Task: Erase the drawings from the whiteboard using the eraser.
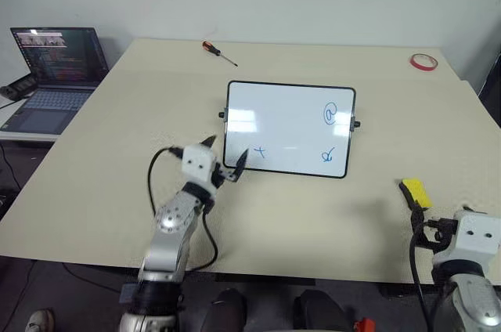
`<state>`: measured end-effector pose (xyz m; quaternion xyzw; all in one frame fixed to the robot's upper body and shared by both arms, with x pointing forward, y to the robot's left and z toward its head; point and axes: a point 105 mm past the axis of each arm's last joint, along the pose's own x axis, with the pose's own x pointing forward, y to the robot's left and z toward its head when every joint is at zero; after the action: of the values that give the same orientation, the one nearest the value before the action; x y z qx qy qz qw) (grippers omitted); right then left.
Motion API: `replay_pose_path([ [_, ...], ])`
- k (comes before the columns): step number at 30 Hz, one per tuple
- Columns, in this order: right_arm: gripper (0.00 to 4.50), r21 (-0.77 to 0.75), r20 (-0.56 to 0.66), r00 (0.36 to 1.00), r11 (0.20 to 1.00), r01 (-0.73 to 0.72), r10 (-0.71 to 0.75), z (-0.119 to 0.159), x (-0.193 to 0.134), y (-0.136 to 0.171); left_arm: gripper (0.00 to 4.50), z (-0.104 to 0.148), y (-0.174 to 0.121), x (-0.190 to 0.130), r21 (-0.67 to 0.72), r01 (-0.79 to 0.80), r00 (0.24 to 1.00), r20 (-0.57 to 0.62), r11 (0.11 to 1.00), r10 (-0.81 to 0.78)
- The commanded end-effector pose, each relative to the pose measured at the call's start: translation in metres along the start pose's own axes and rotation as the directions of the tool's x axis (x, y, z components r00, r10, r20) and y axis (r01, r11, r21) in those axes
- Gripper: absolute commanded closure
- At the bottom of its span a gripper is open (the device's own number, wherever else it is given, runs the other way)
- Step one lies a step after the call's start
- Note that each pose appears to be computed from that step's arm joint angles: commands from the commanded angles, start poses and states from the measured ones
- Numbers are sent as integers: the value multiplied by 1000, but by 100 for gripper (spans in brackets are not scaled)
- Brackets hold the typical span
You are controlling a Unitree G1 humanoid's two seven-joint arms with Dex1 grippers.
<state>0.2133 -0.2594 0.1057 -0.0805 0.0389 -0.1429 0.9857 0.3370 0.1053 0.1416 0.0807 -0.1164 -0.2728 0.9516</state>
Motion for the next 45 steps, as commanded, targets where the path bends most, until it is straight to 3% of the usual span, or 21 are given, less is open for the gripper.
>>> replay_pose_path([
  [1, 3, 21, 38, 998, 998, -60, 59, 19, 9, 7, 0, 22, -24, 20, 3, 240, 970, 46, 971, -240],
  [5, 3, 39, 31, 995, 995, -97, 95, 23, 20, 10, 0, 36, -46, 27, 12, 468, 881, 76, 883, -468],
  [8, 3, 51, 5, 992, 991, -126, 126, 18, 28, 12, 0, 31, -62, 27, 53, 626, 777, 38, 778, -628],
  [16, 3, 84, -38, 991, 989, -122, 125, 4, 43, 5, 0, 12, -96, 28, 26, 823, 567, 3, 567, -823],
  [20, 3, 98, -68, 992, 990, -101, 108, -6, 47, 0, 0, 7, -112, 31, 25, 864, 504, 1, 504, -864],
  [27, 3, 99, -94, 991, 991, -87, 97, -15, 47, -4, 0, 8, -126, 37, 50, 881, 470, 15, 470, -883],
  [45, 3, 117, -83, 991, 989, -95, 105, -16, 58, -1, 0, 7, -126, 34, 48, 884, 465, 6, 465, -885],
])
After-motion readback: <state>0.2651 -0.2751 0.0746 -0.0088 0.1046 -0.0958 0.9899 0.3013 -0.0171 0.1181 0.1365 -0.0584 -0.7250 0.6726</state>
